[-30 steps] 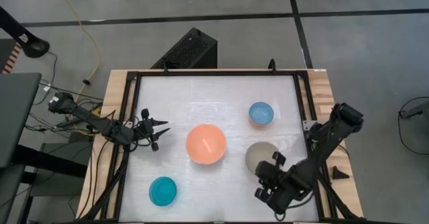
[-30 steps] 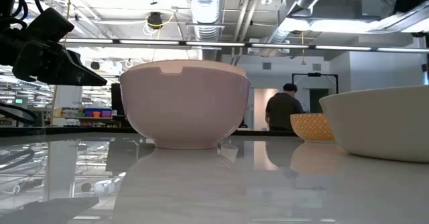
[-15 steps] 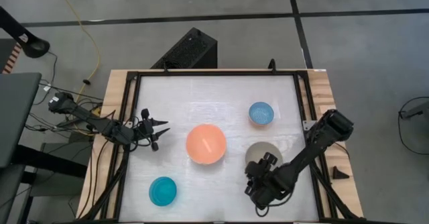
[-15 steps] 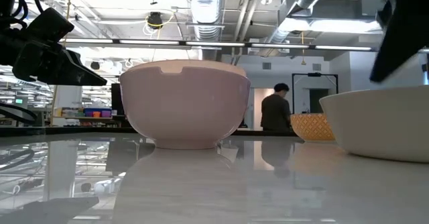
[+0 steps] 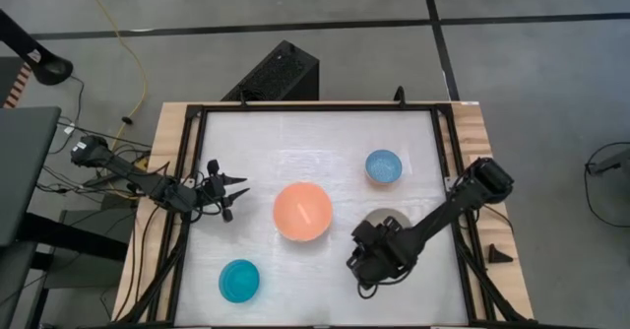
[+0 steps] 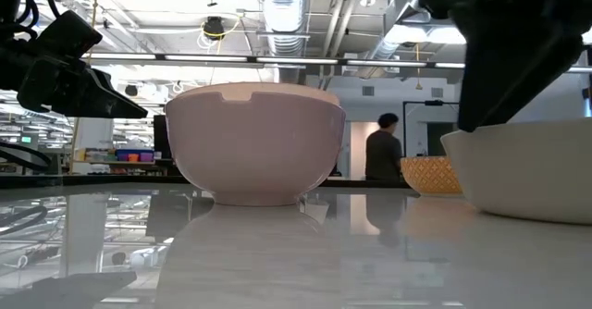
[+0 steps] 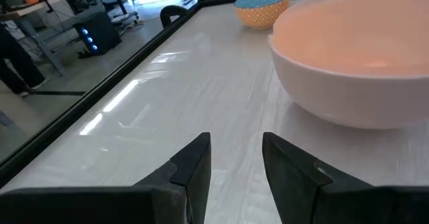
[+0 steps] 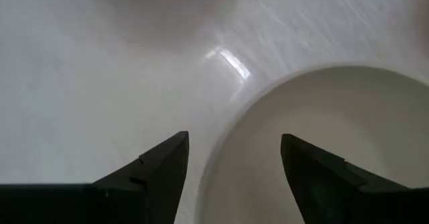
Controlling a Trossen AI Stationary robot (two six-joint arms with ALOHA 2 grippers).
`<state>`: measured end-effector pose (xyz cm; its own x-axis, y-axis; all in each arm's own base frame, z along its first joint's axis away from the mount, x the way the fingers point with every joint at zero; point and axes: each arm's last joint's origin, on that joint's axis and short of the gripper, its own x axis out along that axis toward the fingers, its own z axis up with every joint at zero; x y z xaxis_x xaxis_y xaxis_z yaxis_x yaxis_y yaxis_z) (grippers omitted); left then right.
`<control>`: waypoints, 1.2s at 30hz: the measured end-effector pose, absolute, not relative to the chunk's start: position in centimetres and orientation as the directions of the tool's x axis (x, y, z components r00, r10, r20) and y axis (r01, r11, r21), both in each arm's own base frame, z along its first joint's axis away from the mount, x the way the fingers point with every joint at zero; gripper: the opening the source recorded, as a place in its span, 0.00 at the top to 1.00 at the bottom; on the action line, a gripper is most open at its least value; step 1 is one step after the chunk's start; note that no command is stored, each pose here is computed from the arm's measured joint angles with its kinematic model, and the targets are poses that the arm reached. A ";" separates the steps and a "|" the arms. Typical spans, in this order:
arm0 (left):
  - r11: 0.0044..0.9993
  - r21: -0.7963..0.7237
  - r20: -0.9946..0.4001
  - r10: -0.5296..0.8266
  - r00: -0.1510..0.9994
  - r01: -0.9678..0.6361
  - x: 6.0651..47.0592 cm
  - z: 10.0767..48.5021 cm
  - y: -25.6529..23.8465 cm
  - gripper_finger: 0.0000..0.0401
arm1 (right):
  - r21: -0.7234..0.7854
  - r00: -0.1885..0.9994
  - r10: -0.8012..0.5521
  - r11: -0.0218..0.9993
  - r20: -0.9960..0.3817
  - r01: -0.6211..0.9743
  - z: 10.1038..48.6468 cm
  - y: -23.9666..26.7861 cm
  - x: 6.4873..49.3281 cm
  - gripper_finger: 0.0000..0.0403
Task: Nest bowls inside each other
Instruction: Stack the white bowl on the pink bowl
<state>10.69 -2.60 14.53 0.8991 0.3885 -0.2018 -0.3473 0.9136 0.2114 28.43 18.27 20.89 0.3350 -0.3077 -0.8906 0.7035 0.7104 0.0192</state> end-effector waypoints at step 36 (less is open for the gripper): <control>0.913 0.216 -0.206 0.389 0.898 -0.345 10.7 14.5 -2.6 0.69 | 0.010 0.221 -0.236 0.662 -0.946 0.750 19.0 16.3 30.6 0.92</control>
